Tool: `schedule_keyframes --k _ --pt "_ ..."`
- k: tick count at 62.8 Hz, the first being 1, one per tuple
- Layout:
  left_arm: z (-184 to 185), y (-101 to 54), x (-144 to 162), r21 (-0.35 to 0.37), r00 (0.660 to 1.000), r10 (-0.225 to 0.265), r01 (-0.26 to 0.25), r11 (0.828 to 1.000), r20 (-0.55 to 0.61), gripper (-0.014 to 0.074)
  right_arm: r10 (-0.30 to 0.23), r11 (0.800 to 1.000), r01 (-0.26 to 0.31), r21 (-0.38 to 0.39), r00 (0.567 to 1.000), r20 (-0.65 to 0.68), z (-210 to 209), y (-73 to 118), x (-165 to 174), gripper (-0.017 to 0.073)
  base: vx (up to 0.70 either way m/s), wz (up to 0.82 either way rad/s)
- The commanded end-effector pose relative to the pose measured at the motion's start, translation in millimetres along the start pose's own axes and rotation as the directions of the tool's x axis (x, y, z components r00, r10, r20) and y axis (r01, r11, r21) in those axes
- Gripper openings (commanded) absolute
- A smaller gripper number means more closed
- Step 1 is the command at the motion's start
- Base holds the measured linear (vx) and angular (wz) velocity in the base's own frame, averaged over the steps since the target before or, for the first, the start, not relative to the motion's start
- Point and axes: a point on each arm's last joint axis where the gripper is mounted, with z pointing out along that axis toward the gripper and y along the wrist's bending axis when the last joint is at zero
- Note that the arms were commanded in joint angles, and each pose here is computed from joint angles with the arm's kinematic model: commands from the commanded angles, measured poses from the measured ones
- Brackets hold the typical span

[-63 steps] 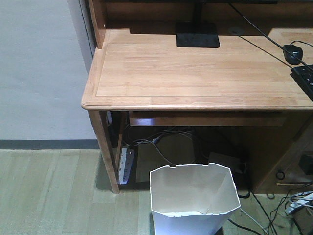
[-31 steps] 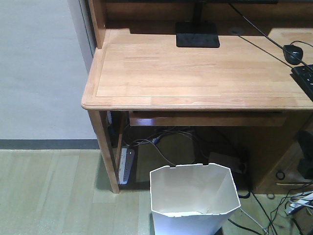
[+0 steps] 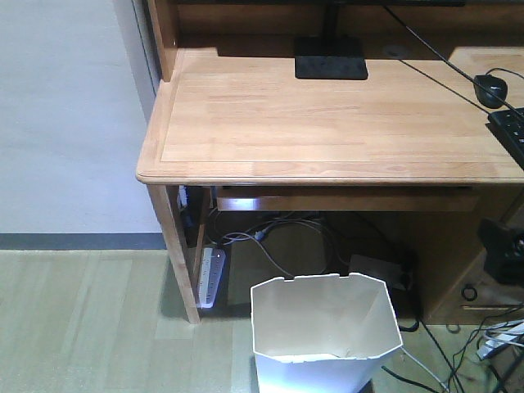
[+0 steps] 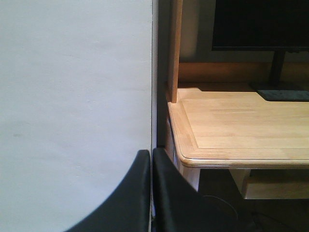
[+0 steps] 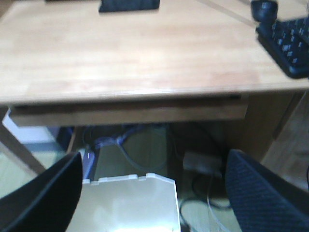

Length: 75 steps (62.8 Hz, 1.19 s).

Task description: Move trash bin to bedside with robot

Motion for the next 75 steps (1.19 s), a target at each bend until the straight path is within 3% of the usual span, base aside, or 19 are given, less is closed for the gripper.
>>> schedule_keyframes --k 1,11,27,35,50,62,71,75 --pt "1 0.0 2 0.006 0.998 -0.012 0.012 1.0 0.06 -0.0006 -0.007 1.0 0.007 -0.003 1.0 0.002 10 2.5 -29 0.058 0.0 0.0" --pt "1 0.0 2 0.006 0.998 -0.012 0.012 1.0 0.06 -0.0006 -0.008 1.0 0.009 0.007 0.989 -0.146 44 3.0 -46 0.058 0.0 0.0" --pt "1 0.0 2 0.006 0.998 -0.012 0.012 1.0 0.06 -0.0006 -0.099 0.995 0.103 -0.005 0.948 -0.304 102 -0.1 -52 0.058 0.0 0.0" --pt "1 0.0 2 0.006 0.998 -0.012 0.012 1.0 0.06 -0.0006 -0.084 0.995 0.098 0.016 0.915 -0.394 134 -14.8 -47 0.058 0.0 0.0" --pt "1 0.0 2 0.006 0.998 -0.012 0.012 1.0 0.06 -0.0006 -0.108 0.993 0.117 -0.011 0.871 -0.48 184 -36.9 -28 0.058 0.0 0.0" --pt "1 0.0 2 0.006 0.998 -0.012 0.012 1.0 0.06 -0.0006 -0.189 0.981 0.182 -0.07 0.803 -0.565 229 -51.5 3 0.058 0.0 0.0" --pt "1 0.0 2 0.006 0.998 -0.012 0.012 1.0 0.06 -0.0006 -0.159 0.987 0.139 -0.082 0.752 -0.64 265 -60.0 35 0.058 0.0 0.0" --pt "1 0.0 2 0.006 0.998 -0.012 0.012 1.0 0.06 -0.0006 -0.168 0.985 0.149 -0.085 0.742 -0.649 277 -62.1 46 0.058 0.0 0.0"
